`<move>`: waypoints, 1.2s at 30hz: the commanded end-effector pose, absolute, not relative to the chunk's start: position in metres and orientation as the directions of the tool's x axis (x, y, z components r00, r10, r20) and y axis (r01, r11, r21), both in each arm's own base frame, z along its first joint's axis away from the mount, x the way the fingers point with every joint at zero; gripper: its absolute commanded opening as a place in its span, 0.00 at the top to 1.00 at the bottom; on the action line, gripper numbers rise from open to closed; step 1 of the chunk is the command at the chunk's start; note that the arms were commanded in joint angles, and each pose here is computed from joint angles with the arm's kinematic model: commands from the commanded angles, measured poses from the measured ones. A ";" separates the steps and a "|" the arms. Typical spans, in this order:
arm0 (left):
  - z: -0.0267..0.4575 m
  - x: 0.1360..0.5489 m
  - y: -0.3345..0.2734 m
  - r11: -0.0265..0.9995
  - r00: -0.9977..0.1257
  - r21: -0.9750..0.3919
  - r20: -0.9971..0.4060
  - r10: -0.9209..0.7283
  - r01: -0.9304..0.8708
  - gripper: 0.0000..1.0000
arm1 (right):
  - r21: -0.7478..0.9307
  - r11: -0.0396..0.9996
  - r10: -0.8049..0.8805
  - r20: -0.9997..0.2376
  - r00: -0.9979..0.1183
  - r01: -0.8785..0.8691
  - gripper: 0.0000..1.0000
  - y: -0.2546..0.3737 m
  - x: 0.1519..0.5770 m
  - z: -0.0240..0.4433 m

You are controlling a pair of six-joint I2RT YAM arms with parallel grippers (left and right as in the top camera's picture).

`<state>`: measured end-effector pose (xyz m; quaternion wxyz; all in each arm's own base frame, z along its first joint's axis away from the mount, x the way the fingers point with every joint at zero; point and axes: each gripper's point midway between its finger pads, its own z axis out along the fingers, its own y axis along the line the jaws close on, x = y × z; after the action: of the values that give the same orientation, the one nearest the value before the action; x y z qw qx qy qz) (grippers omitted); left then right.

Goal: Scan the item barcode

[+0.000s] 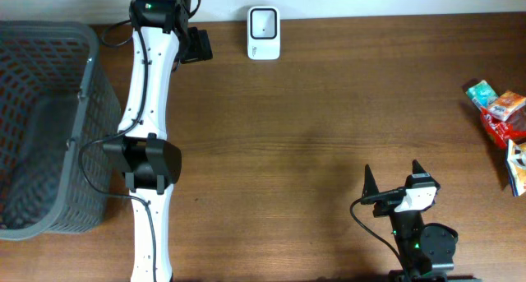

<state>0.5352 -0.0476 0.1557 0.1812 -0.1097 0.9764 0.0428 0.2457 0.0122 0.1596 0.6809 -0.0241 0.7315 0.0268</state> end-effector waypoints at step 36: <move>0.205 0.253 -0.034 0.999 -0.567 0.047 -0.822 0.045 0.011 0.01 | 0.013 0.997 0.007 -0.997 -0.073 -0.071 0.02 0.013 0.246 0.157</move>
<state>0.2797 -0.0514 0.1604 0.3769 0.0425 0.9243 0.0428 0.2457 0.0124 0.1606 0.6825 -0.0248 0.7300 0.0267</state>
